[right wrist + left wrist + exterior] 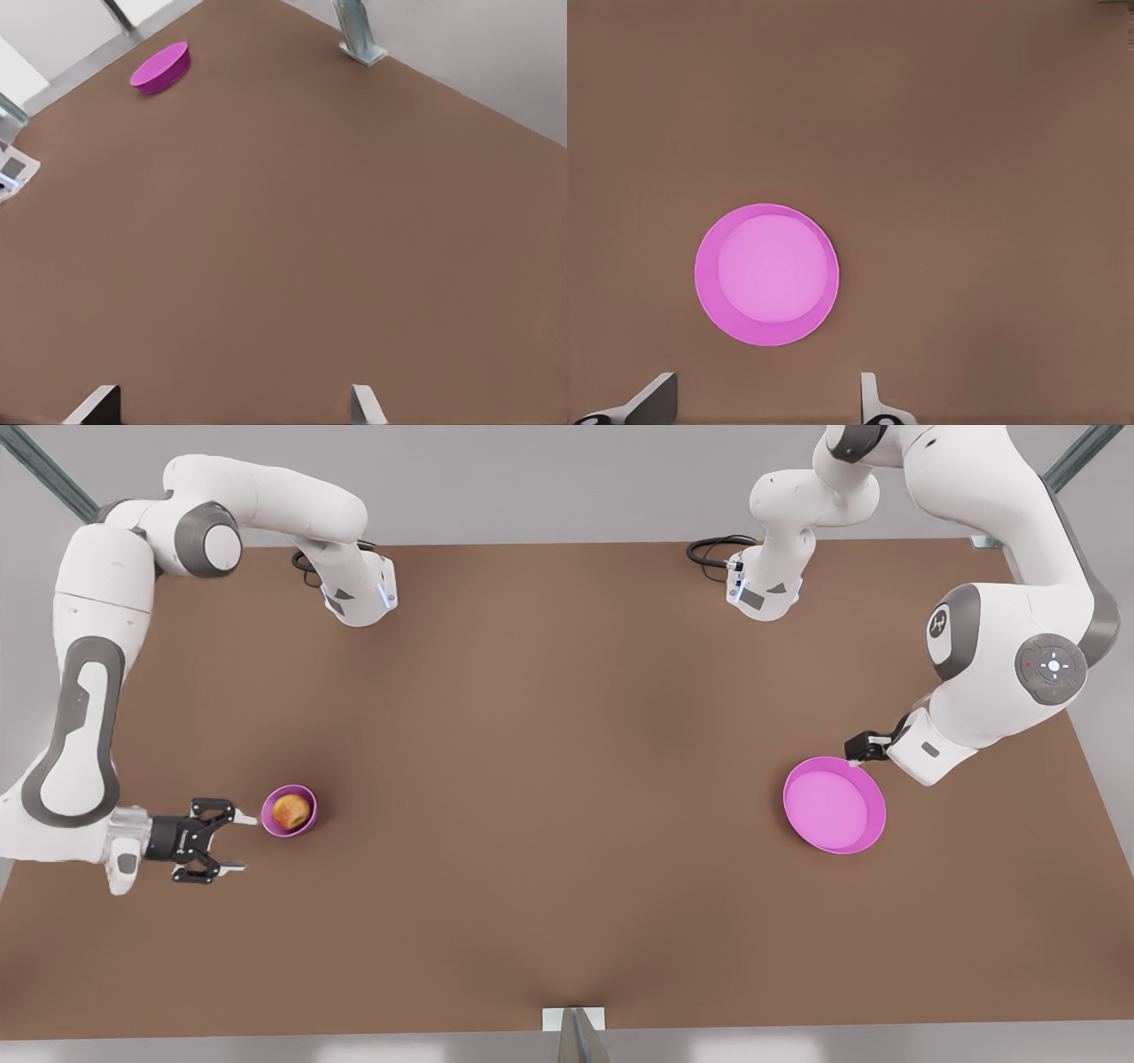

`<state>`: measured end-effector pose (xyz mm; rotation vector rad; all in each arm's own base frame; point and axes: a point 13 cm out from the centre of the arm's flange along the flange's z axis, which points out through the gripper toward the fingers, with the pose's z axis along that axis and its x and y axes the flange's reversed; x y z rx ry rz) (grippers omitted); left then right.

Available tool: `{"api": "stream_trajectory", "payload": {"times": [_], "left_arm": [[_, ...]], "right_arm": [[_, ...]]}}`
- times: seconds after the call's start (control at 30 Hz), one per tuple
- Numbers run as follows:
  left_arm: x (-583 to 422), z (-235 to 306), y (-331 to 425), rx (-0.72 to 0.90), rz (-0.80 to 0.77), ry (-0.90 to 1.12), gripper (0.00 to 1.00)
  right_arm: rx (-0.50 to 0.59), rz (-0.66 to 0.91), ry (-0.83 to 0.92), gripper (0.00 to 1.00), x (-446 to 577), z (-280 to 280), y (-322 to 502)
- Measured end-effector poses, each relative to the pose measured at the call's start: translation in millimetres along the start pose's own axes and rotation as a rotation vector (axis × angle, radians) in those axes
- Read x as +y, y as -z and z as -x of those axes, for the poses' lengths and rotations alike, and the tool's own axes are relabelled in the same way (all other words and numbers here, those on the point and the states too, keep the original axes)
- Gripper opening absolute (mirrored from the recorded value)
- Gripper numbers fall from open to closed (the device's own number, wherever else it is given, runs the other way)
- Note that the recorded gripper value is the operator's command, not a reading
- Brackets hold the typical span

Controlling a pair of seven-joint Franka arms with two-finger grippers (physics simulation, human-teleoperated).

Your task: Use the left arm to pick up the apple from the plate, transfer it to the gripper of the right arm, and then use the right arm to place it into the bowl

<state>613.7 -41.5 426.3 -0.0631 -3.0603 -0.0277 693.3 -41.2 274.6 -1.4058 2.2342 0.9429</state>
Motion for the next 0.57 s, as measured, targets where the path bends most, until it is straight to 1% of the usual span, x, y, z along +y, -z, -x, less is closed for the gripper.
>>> {"api": "stream_trajectory", "payload": {"times": [0.03, 0.1, 0.13, 0.2, 0.27, 0.33, 0.47, 0.57], "left_arm": [[-0.5, 0.1, 0.1, 0.0, -0.001, -0.003, 1.0], [-1.0, 0.3, 0.4, -0.002, -0.002, -0.011, 1.0], [-1.1, 0.7, 1.4, -0.004, -0.003, -0.015, 1.0], [-1.2, 2.1, 5.9, -0.014, -0.002, -0.023, 1.0], [6.1, 2.1, 9.9, -0.021, -0.004, -0.023, 1.0], [13.1, 2.0, 11.6, -0.024, -0.004, -0.024, 1.0], [11.6, 3.7, 16.1, -0.034, -0.001, -0.046, 1.0], [12.0, 5.9, 16.2, -0.037, -0.001, -0.057, 1.0]], "right_arm": [[0.075, -0.055, 0.077, 0.98, 22.0, 50.0, 25.3], [0.309, -0.185, 0.143, 1.0, 100.2, 125.9, 55.6], [0.398, -0.232, 0.114, 1.0, 142.7, 134.1, 57.8], [0.487, -0.327, 0.019, 1.0, 186.9, 124.4, 65.6], [0.531, -0.396, -0.082, 1.0, 212.1, 107.9, 68.2], [0.537, -0.444, -0.169, 1.0, 217.8, 100.4, 63.4], [0.499, -0.563, -0.364, 1.0, 205.6, 91.6, 85.0], [0.471, -0.608, -0.502, 1.0, 194.1, 82.5, 87.3]]}}
